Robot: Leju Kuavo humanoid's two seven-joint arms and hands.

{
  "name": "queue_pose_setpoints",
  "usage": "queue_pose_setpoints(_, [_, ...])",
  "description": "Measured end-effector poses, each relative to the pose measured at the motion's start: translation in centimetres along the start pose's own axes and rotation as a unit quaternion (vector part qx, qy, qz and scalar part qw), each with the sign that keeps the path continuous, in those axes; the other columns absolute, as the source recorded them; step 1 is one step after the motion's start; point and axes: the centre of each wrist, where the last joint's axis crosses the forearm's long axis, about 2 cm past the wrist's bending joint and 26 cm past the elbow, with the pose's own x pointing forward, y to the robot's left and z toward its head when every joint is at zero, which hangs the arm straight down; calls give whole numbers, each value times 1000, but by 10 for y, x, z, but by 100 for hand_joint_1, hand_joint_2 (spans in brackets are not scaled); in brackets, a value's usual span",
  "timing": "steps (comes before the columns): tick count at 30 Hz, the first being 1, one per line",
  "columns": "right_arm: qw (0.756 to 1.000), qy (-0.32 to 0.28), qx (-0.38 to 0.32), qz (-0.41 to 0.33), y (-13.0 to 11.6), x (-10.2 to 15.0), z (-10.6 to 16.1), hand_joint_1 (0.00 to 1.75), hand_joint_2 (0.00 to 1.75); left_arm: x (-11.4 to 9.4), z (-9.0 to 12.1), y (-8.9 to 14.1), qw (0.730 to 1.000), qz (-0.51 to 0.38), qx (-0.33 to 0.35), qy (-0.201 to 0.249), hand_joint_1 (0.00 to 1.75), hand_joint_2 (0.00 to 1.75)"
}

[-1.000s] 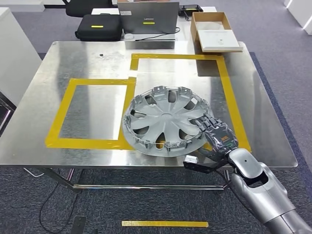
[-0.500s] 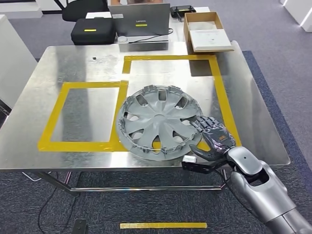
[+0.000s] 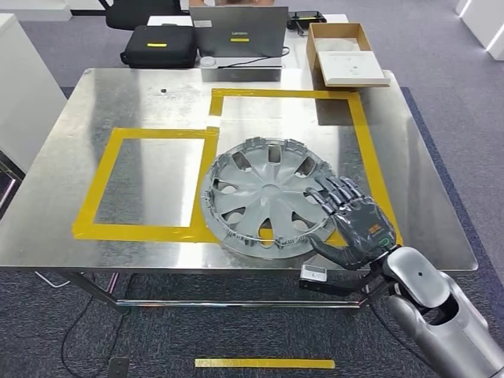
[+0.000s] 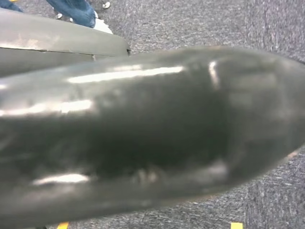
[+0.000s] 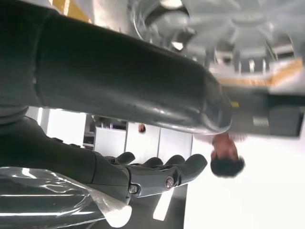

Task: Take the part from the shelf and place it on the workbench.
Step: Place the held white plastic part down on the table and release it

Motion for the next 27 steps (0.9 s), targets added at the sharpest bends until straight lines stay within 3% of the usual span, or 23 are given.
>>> queue_pose_setpoints(14, [999, -16, -36, -13, -7, 22, 4, 0, 0, -1, 0, 1, 1000, 4, 8, 4, 0, 0])
queue_pose_setpoints(27, [997, -28, -55, -49, -11, 51, -10, 0, 0, 1, 0, -1, 1000, 9, 6, -2, 0, 0])
